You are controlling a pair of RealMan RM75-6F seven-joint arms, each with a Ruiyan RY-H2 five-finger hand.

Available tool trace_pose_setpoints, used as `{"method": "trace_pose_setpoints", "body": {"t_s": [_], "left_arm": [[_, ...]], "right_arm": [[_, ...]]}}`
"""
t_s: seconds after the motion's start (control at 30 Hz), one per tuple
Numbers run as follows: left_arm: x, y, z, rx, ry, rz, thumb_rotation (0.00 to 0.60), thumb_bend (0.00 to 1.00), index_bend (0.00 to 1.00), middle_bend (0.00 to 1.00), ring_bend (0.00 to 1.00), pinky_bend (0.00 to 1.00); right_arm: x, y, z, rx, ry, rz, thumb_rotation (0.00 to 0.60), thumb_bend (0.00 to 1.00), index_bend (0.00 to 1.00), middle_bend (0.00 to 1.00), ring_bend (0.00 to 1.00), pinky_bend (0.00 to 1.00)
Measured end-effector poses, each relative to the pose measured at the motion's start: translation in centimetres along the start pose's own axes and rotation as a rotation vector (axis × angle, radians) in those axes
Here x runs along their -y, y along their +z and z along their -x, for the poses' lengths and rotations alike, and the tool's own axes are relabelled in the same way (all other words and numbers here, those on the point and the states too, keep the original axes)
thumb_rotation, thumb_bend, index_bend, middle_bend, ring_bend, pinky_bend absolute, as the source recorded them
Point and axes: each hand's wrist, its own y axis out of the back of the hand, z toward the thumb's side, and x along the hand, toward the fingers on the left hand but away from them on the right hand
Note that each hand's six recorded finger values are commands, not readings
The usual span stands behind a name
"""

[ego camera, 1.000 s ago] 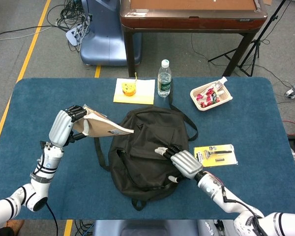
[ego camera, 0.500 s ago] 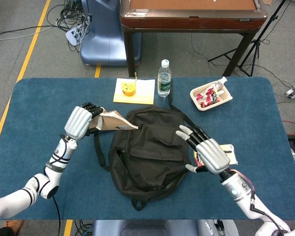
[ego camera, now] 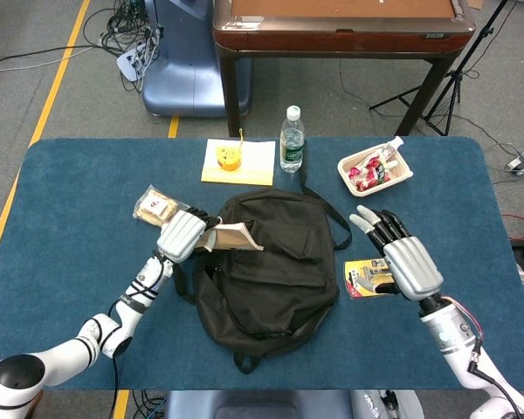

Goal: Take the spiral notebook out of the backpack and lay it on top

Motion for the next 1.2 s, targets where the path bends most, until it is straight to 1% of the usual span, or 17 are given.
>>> {"method": "trace_pose_setpoints", "body": {"t_s": [0.07, 0.13, 0.2, 0.3, 0.37, 0.43, 0.5, 0.53, 0.63, 0.73, 0.8, 0.87, 0.93, 1.03, 1.13, 1.2], "left_arm": [[0.3, 0.6, 0.5, -0.007, -0.039, 0.017, 0.600, 0.33, 0.26, 0.41, 0.34, 0.40], [0.3, 1.2, 1.1, -0.013, -0.078, 0.034, 0.600, 0.29, 0.20, 0.35, 0.29, 0.37], [0.1, 1.8, 1.6, -0.021, -0.112, 0.049, 0.600, 0.28, 0.16, 0.31, 0.26, 0.34], [-0.8, 2.4, 2.8, -0.042, -0.160, 0.077, 0.600, 0.27, 0.14, 0.29, 0.25, 0.32], [-2.1, 2.2, 3.8, -0.063, -0.181, 0.085, 0.600, 0.27, 0.14, 0.29, 0.25, 0.32], [-3.5, 1.5, 4.9, -0.092, -0.188, 0.077, 0.600, 0.27, 0.14, 0.29, 0.25, 0.32], [-4.6, 0.5, 5.8, -0.126, -0.182, 0.063, 0.600, 0.27, 0.15, 0.29, 0.25, 0.32], [-5.3, -0.2, 6.4, -0.150, -0.171, 0.057, 0.600, 0.27, 0.15, 0.29, 0.25, 0.32], [-6.5, -1.9, 7.7, -0.214, -0.129, 0.045, 0.600, 0.27, 0.17, 0.29, 0.25, 0.32], [-7.7, -4.2, 9.3, -0.294, -0.092, 0.013, 0.600, 0.27, 0.18, 0.29, 0.25, 0.32], [-8.2, -5.6, 10.4, -0.342, -0.081, -0.007, 0.600, 0.27, 0.19, 0.29, 0.25, 0.32], [-8.7, -6.9, 11.7, -0.391, -0.069, -0.025, 0.600, 0.27, 0.19, 0.29, 0.25, 0.32], [-9.3, -8.3, 13.2, -0.446, -0.056, -0.050, 0.600, 0.27, 0.19, 0.29, 0.25, 0.32], [-9.8, -9.7, 15.0, -0.503, -0.044, -0.090, 0.600, 0.27, 0.20, 0.29, 0.25, 0.31], [-10.3, -10.8, 16.9, -0.558, -0.038, -0.142, 0.600, 0.27, 0.20, 0.29, 0.25, 0.31], [-10.6, -11.3, 18.0, -0.588, -0.036, -0.165, 0.600, 0.27, 0.20, 0.29, 0.25, 0.30]], "right_arm": [[-0.2, -0.3, -0.1, 0.010, -0.003, -0.004, 0.600, 0.12, 0.00, 0.00, 0.00, 0.00], [-0.4, -0.6, -0.1, 0.021, -0.004, -0.007, 0.600, 0.12, 0.00, 0.00, 0.00, 0.00], [-0.5, -1.0, -0.2, 0.034, -0.003, -0.010, 0.600, 0.12, 0.00, 0.00, 0.00, 0.00], [-0.8, -1.7, -0.4, 0.061, 0.002, -0.020, 0.600, 0.12, 0.00, 0.00, 0.00, 0.00], [-0.9, -2.3, -0.6, 0.081, 0.008, -0.028, 0.600, 0.12, 0.00, 0.00, 0.00, 0.00], [-1.0, -2.9, -0.8, 0.102, 0.013, -0.036, 0.600, 0.12, 0.00, 0.00, 0.00, 0.00], [-1.1, -3.3, -1.0, 0.119, 0.017, -0.045, 0.600, 0.15, 0.00, 0.00, 0.00, 0.00], [-1.1, -3.6, -1.1, 0.130, 0.021, -0.052, 0.600, 0.18, 0.00, 0.00, 0.00, 0.00], [-1.0, -4.4, -1.5, 0.162, 0.038, -0.072, 0.600, 0.21, 0.00, 0.03, 0.00, 0.01], [-0.9, -5.3, -2.0, 0.195, 0.054, -0.099, 0.600, 0.22, 0.00, 0.08, 0.00, 0.06], [-0.9, -5.9, -2.5, 0.218, 0.061, -0.108, 0.600, 0.23, 0.01, 0.11, 0.02, 0.12], [-0.8, -6.4, -3.0, 0.240, 0.066, -0.110, 0.600, 0.24, 0.04, 0.14, 0.04, 0.14], [-0.7, -7.0, -3.5, 0.258, 0.071, -0.116, 0.600, 0.26, 0.06, 0.15, 0.05, 0.14], [-0.7, -7.7, -4.2, 0.282, 0.069, -0.134, 0.600, 0.26, 0.09, 0.17, 0.06, 0.14], [-0.5, -8.2, -4.8, 0.305, 0.072, -0.137, 0.600, 0.26, 0.10, 0.18, 0.07, 0.14], [-0.5, -8.2, -5.0, 0.304, 0.070, -0.134, 0.600, 0.26, 0.10, 0.18, 0.07, 0.14]]}}
